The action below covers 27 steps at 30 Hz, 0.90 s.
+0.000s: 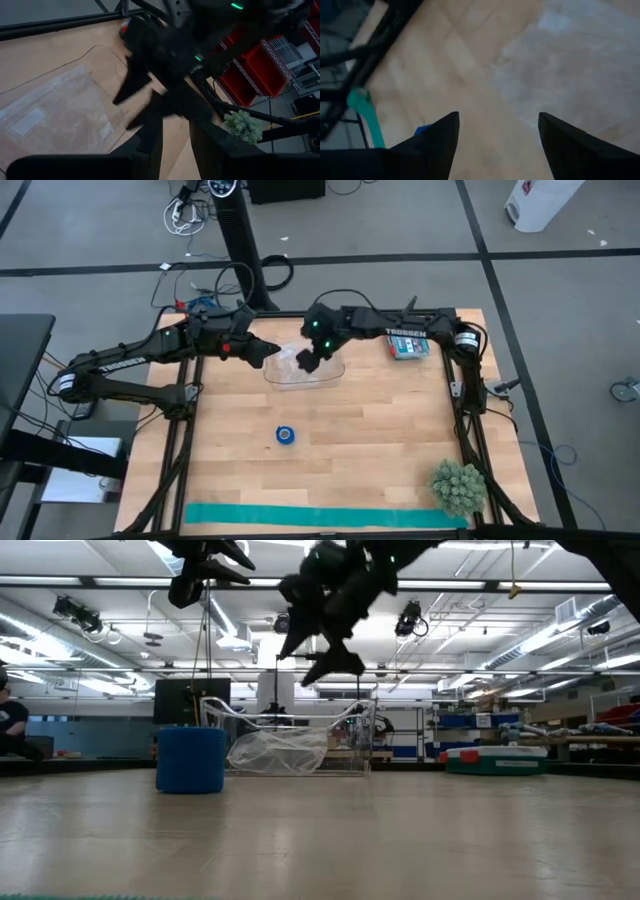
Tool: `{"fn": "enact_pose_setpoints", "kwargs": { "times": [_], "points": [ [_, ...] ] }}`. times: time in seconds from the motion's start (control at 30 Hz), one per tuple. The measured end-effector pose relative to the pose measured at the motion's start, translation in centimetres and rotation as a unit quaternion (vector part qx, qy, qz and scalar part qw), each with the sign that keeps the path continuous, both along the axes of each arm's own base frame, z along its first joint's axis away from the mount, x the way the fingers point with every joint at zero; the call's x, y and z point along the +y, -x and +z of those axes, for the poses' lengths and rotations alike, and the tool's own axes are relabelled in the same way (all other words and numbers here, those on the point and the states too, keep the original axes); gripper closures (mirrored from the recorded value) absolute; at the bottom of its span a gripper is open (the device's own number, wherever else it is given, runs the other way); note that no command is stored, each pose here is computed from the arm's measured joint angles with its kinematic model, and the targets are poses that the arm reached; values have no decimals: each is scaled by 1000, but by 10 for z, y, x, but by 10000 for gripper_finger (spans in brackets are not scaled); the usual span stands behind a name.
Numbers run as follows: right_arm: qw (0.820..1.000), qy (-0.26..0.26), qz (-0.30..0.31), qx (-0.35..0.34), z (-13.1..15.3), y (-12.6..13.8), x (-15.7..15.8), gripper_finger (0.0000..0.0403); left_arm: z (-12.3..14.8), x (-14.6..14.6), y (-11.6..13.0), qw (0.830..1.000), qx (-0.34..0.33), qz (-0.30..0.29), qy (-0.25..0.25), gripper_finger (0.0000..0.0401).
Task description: Roll bandage
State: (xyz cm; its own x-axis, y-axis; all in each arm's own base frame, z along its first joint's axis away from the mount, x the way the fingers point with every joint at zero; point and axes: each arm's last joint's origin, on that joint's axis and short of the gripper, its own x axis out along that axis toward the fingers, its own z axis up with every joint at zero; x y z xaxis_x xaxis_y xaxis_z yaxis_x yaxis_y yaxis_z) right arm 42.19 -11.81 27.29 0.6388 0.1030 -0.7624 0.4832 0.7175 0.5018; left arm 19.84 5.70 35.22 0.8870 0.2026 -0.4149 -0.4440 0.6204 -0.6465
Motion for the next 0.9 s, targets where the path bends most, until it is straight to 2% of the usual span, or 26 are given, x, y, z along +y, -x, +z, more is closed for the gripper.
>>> {"fn": "enact_pose_setpoints", "kwargs": {
  "times": [0.1,0.2,0.3,0.37,0.47,0.63,0.9],
  "points": [
    [998,57,-2,-10,18,-6,11,157,0,0,0,1000,0,0,0,300],
    [996,84,-15,1,18,-5,8,173,0,0,0,1000,0,0,0,300],
    [996,71,-32,31,-2,-4,-7,187,0,0,0,1000,0,0,0,300],
    [995,46,-27,79,-23,-1,-17,193,0,0,0,1000,0,0,0,300],
    [994,30,-20,107,-43,-2,-29,197,1,0,0,1000,-4,0,-1,300],
    [991,43,-21,122,-45,2,-34,198,2,0,-1,1000,-13,-8,4,300],
    [977,46,6,207,-51,20,-37,198,2,0,-1,1000,-14,-11,5,300]
  ]
}}
